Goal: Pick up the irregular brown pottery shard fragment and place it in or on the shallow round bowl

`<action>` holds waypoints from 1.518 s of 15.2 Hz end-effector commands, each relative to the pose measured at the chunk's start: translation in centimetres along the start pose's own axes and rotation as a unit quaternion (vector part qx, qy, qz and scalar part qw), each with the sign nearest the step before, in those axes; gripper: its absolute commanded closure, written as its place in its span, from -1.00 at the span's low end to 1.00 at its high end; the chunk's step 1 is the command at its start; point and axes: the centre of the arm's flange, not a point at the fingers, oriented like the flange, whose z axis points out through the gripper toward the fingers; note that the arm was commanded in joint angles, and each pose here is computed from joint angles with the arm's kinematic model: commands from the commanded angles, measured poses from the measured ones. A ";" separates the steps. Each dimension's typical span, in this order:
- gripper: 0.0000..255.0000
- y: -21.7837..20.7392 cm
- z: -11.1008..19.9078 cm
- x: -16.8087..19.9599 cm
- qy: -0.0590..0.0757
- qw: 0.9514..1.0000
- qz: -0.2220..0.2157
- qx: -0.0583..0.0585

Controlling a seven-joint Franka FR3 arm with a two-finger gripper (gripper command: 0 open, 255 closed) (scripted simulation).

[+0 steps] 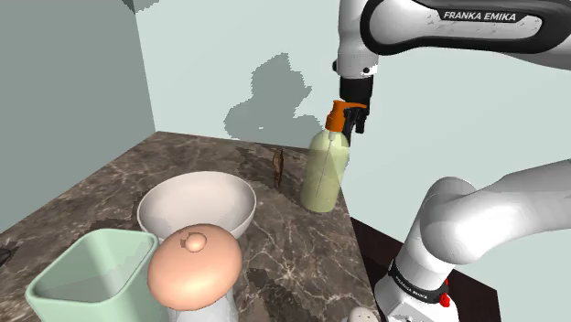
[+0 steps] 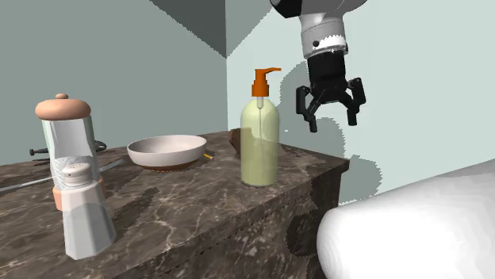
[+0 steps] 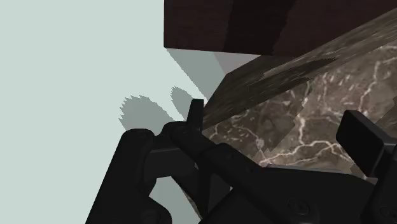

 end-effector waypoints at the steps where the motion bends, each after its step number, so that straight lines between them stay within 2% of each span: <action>1: -1.00 0.0 0.0 0.0 0.000 1.000 0.000 0.000; 3: -1.00 -2.6 -0.4 -0.1 0.000 0.999 0.053 0.001; 5: -1.00 -5.1 -0.8 0.1 0.000 0.994 0.106 0.003; 7: -1.00 -7.7 -1.2 0.6 0.000 0.987 0.158 0.004; 9: -1.00 -10.1 -1.6 1.3 0.000 0.978 0.210 0.005; 11: -1.00 -12.5 -2.0 2.3 0.000 0.965 0.262 0.006; 14: -1.00 -15.8 -2.7 4.2 0.000 0.941 0.338 0.008; 16: -1.00 -17.8 -3.1 5.8 0.000 0.922 0.387 0.009; 19: -1.00 -20.5 -3.8 8.5 0.000 0.888 0.459 0.011; 20: -1.00 -20.9 -3.9 8.9 0.000 0.883 0.469 0.011; 23: -1.00 -20.9 -2.3 9.0 0.000 0.883 0.469 0.011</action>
